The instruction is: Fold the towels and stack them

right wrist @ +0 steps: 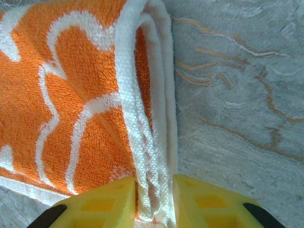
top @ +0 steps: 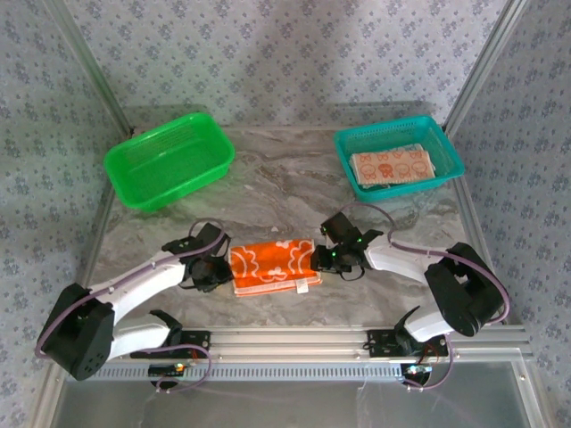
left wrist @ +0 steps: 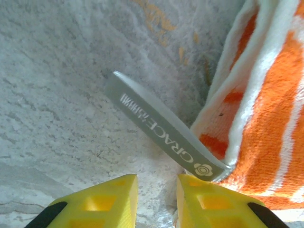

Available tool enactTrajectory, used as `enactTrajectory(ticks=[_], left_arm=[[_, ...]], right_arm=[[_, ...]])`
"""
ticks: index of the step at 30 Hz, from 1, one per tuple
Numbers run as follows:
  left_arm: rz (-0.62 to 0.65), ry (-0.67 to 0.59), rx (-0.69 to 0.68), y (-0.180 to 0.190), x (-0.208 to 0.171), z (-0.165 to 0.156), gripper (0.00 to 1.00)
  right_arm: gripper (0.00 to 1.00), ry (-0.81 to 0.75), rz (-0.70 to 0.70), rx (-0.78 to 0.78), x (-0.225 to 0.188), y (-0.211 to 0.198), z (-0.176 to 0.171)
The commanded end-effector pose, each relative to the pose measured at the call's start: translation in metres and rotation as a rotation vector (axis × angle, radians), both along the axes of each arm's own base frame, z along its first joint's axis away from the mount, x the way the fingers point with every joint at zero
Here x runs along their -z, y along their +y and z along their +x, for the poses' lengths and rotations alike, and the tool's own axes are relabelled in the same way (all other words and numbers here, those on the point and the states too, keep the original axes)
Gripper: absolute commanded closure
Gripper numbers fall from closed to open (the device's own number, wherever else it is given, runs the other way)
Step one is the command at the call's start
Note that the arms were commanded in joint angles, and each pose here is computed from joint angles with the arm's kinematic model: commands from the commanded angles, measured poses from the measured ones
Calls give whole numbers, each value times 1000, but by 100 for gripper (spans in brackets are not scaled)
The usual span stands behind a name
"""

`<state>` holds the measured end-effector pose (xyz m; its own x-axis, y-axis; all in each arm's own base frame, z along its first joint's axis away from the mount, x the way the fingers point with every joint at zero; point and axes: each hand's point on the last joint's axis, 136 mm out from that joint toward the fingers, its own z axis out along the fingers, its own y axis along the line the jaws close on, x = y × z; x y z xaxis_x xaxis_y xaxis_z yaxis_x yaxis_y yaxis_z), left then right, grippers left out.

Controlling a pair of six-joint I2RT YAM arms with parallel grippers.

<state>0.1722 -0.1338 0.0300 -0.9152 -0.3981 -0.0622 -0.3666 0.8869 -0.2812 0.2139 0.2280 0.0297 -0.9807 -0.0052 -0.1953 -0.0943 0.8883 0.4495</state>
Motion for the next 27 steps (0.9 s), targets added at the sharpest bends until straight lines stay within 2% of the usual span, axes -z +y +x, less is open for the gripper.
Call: enactTrajectory(ticks=[1,7,9,10,16,27], left_arm=[[-67,-67,-7,-9,-21,18,72],[-111,-83,-10,-14,-26,22,72],[-121,-89,-5,-16,-27,23,77],[-125,-95,-7,-16,-28,24,76],[-143,-95,-5,-18,-27,26,54],[-169,-78,5,-26,-21,29,49]], right_arm=[[72,8,17,-21,-6,6,-3],[72,-5,25,-29,-12,11,0],[72,-5,22,-27,-12,10,1],[71,-6,24,-29,-12,11,0],[71,4,18,-30,-7,12,0],[71,12,17,-39,-4,14,0]])
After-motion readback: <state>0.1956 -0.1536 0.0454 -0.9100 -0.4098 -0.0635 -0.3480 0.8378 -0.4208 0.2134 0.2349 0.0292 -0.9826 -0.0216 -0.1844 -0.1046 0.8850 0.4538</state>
